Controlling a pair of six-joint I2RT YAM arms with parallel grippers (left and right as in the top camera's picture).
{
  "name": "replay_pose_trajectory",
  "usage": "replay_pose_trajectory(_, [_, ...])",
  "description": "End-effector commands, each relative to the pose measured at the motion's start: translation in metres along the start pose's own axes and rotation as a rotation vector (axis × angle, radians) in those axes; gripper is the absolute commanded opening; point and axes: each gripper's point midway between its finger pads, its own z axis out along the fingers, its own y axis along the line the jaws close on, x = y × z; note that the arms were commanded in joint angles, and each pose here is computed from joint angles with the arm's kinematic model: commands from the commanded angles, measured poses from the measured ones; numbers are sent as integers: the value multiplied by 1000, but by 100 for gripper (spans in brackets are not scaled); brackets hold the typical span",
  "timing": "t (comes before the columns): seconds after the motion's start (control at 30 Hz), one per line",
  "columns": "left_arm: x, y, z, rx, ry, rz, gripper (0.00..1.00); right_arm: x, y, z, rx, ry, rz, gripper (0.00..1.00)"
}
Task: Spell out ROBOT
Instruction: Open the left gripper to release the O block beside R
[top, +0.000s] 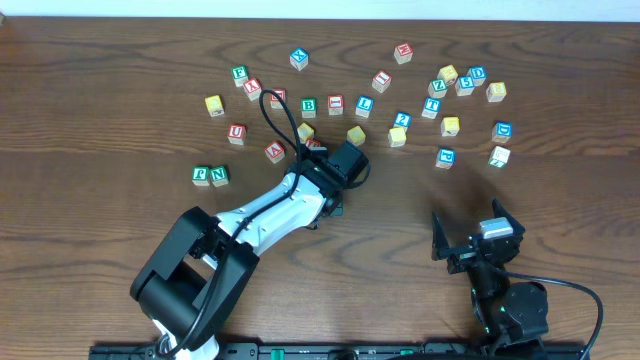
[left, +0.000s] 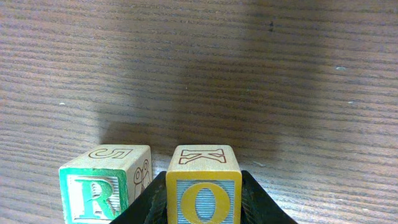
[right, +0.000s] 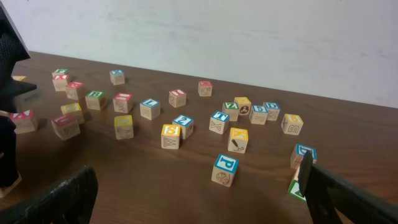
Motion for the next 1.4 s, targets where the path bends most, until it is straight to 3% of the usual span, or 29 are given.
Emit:
replay_pose_trajectory(0.0, [19,11,10,-28,65,9,17,1,2,0,-11,1,15,99])
replay_pose_trajectory(0.03, [19,11,10,-28,65,9,17,1,2,0,-11,1,15,99])
replay_pose_trajectory(0.07, [19,11,10,-28,65,9,27,1,2,0,-11,1,15,99])
replay_pose_trajectory(0.37, [19,11,10,-29,66,9,41,1,2,0,-11,1,15,99])
replay_pose_trajectory(0.93, [15,9,4,-14,49,17,41,1,2,0,-11,1,15,99])
replay_pose_trajectory(1.37, [-7,8,-51,82,-59,17,41,1,2,0,-11,1,16,99])
